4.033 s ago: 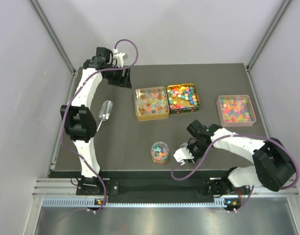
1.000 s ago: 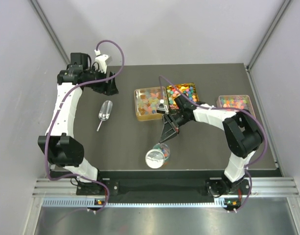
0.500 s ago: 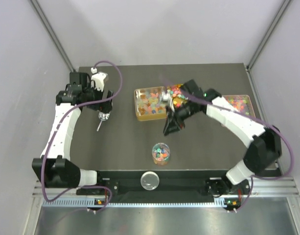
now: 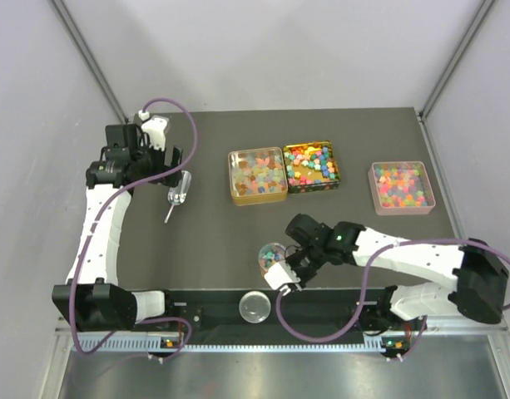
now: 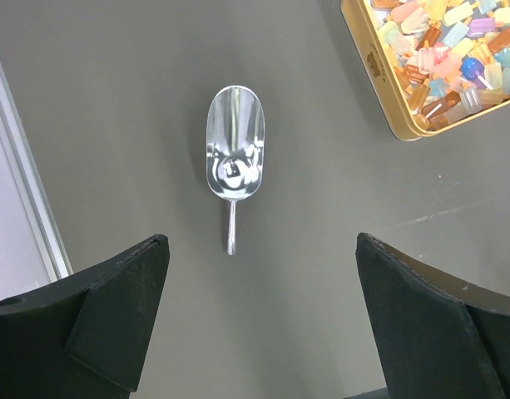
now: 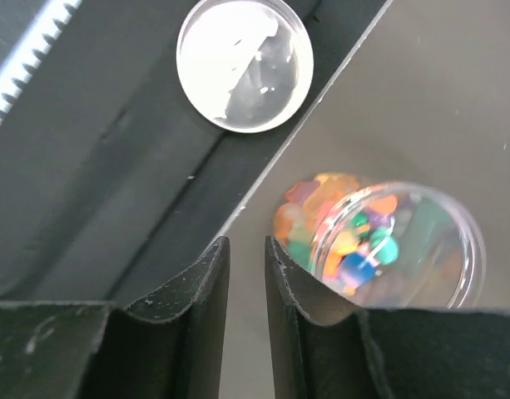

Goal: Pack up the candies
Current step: Pick up the bottle lid at the center of the board.

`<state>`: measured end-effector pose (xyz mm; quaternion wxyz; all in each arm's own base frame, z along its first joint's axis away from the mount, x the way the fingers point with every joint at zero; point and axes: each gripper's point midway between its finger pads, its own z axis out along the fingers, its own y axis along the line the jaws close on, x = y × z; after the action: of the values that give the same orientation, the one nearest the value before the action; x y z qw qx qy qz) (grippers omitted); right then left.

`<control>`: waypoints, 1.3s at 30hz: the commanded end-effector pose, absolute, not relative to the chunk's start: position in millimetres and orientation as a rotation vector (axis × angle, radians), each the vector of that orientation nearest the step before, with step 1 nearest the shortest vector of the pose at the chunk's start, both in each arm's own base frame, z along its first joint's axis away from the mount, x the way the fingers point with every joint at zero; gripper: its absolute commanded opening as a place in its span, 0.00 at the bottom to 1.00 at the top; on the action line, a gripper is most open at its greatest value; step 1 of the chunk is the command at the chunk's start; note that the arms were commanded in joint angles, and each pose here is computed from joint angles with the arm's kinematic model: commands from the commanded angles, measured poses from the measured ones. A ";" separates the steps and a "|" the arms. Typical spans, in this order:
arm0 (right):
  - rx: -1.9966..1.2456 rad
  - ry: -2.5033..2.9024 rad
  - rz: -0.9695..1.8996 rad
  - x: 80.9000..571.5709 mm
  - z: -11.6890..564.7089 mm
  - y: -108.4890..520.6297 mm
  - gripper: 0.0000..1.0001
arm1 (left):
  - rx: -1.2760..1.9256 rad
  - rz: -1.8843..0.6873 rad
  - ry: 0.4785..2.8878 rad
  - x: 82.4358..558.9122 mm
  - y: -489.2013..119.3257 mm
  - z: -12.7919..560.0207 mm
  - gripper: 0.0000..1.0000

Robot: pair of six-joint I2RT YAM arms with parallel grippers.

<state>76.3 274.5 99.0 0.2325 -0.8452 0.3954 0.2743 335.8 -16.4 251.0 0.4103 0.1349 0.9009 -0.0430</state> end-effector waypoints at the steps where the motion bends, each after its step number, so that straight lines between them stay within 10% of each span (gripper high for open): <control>1: -2.373 0.822 0.757 80.9 98.8 309.3 0.25 | 0.303 -0.089 2.207 335.2 -11.0 265.2 0.98; 39: -2.845 0.366 0.738 22.7 28.3 326.6 0.17 | 0.260 -0.070 2.166 313.3 -4.0 277.7 0.98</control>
<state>28.3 315.4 25.6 0.0874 -0.9553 0.1347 0.2481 317.3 -6.0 263.6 0.4354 0.1177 0.8920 -0.0287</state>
